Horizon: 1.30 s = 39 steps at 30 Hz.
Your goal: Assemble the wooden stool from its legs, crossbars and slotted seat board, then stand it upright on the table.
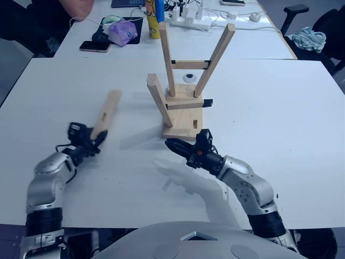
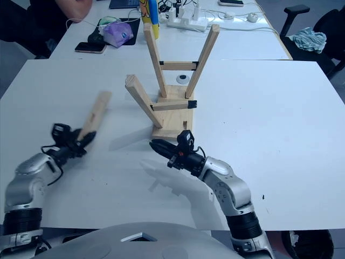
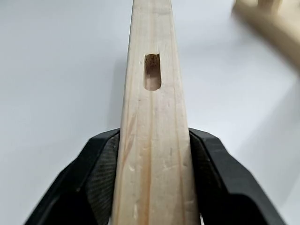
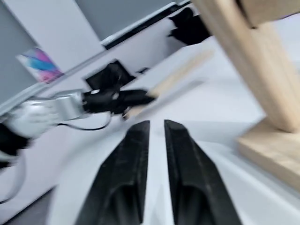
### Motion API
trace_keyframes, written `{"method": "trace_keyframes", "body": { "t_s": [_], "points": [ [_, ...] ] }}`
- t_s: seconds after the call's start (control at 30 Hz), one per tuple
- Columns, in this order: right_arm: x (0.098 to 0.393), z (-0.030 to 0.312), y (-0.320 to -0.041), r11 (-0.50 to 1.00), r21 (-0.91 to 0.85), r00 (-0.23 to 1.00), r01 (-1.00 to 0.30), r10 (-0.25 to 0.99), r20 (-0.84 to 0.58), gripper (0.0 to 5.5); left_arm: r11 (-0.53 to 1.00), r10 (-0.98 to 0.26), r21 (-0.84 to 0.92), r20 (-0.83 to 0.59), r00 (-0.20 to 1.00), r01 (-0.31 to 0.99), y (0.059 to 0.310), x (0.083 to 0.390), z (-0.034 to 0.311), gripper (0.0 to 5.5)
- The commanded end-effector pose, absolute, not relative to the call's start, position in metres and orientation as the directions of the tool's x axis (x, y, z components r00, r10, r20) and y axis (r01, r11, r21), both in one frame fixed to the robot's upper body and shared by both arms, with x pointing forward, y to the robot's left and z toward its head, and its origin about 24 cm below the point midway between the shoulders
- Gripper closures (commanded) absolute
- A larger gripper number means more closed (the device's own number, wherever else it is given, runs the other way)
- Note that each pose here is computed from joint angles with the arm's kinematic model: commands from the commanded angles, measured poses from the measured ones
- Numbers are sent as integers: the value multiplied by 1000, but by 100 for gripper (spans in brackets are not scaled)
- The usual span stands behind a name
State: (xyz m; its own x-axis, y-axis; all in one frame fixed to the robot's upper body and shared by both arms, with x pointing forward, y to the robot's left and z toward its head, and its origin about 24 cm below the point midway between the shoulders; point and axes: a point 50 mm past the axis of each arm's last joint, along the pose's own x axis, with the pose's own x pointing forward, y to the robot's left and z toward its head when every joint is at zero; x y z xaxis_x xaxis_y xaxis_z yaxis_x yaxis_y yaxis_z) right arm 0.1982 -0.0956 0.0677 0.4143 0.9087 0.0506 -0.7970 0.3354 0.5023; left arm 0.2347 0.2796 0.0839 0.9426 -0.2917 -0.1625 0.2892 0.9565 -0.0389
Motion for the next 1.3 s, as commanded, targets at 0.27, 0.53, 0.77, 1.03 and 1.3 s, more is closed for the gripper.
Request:
{"method": "trace_keyframes", "body": {
  "t_s": [0.27,0.53,0.77,1.03,1.3],
  "points": [
    [227,186,-117,-16,516,258,-857,852,456,311,625,-725,23,388,569,781,224,242,266,343],
    [247,212,-150,55,492,293,-869,858,422,187,285,-934,-76,202,295,955,168,225,259,343],
    [247,203,-166,70,458,232,-886,923,308,98,219,-962,-237,113,250,947,157,219,206,343],
    [240,185,-162,-15,476,93,-879,975,202,98,135,-987,-340,33,155,931,148,214,164,343],
    [235,168,-166,-29,531,77,-847,981,177,98,121,-990,-338,22,137,933,148,213,159,343]
  ]
}}
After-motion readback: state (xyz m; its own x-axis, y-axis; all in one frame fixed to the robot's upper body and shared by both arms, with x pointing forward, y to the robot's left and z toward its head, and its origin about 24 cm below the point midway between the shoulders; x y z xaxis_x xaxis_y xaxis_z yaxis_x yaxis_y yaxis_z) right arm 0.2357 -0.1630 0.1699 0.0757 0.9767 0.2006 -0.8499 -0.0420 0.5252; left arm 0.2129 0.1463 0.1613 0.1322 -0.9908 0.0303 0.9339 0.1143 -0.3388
